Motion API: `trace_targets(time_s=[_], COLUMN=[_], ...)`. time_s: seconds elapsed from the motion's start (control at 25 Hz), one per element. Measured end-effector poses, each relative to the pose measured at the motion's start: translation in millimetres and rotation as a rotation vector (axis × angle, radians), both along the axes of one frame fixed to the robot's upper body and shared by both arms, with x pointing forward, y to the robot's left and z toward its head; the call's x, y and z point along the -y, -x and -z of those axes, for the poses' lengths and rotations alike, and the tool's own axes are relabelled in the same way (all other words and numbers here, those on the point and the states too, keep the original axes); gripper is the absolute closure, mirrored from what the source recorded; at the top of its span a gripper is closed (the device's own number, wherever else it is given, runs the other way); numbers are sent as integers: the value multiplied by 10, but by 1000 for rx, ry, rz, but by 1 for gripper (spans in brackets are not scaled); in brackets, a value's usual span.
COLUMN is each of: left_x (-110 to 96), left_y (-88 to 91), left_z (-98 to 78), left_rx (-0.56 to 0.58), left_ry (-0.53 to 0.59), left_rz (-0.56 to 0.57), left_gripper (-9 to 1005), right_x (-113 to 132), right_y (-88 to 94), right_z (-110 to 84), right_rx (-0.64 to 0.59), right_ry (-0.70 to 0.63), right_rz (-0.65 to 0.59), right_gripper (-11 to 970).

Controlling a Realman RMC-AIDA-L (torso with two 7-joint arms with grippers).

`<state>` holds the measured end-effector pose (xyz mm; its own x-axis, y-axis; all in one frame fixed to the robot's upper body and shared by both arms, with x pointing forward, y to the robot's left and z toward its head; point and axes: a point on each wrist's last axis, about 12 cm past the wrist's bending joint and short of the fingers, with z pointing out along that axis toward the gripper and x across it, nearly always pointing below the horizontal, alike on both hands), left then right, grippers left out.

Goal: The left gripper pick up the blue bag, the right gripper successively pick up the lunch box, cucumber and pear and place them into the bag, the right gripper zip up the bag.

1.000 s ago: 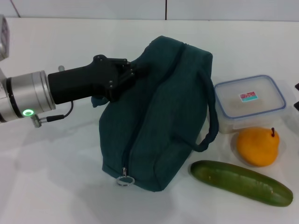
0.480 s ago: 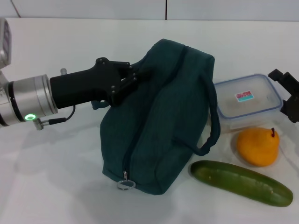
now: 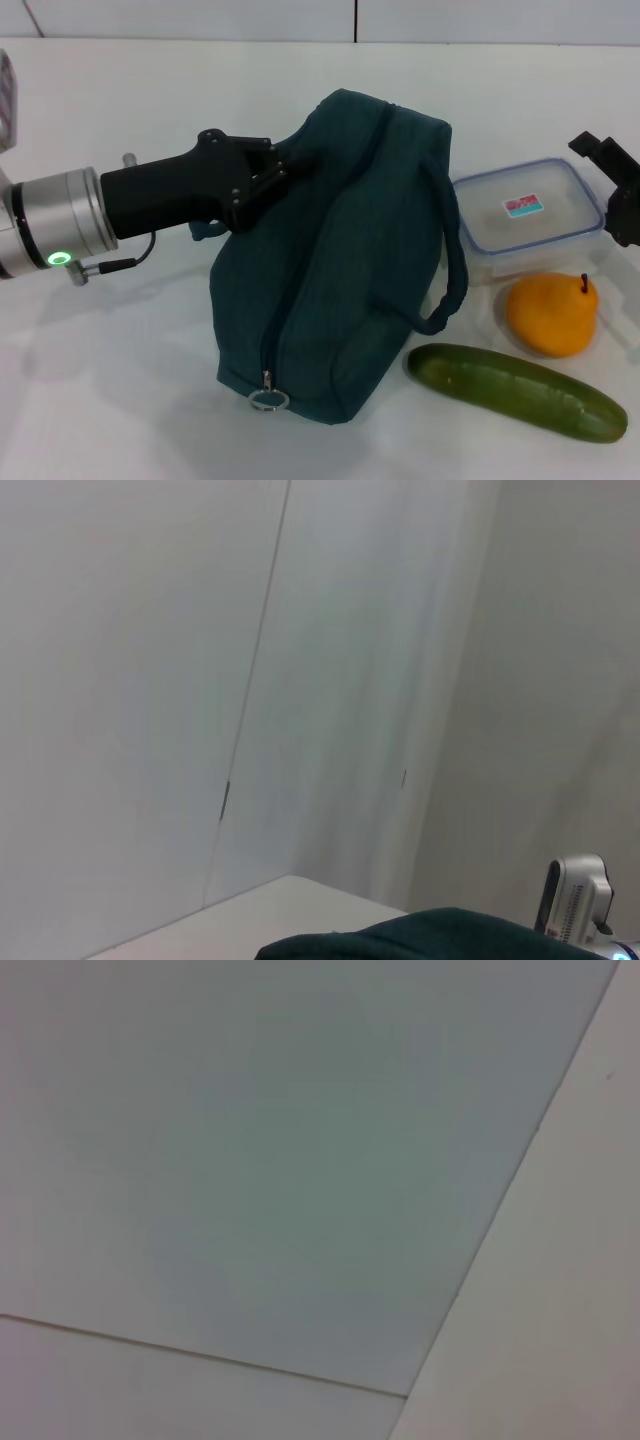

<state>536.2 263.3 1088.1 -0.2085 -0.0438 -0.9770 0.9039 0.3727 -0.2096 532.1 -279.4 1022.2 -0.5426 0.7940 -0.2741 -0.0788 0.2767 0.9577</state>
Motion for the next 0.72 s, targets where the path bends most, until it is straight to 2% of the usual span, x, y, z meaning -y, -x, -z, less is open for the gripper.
trace_targets(time_s=[0.16,0.4,0.72], left_x=[-2,-4,-3], left_y=[-1,-6,-10], left_z=[0,-3,-4], left_rx=[0,3,3], left_ry=[-1,1,1], left_rz=[-1,-6,-8], left_gripper=[951,951,950], right_x=[-5,-3,-6], right_y=[-26,-29,6], right_z=[-1,4,39], right_rx=[-5,-5,10], right_ry=[8,19,65], right_rz=[2,1,3], right_gripper=[75,133,289])
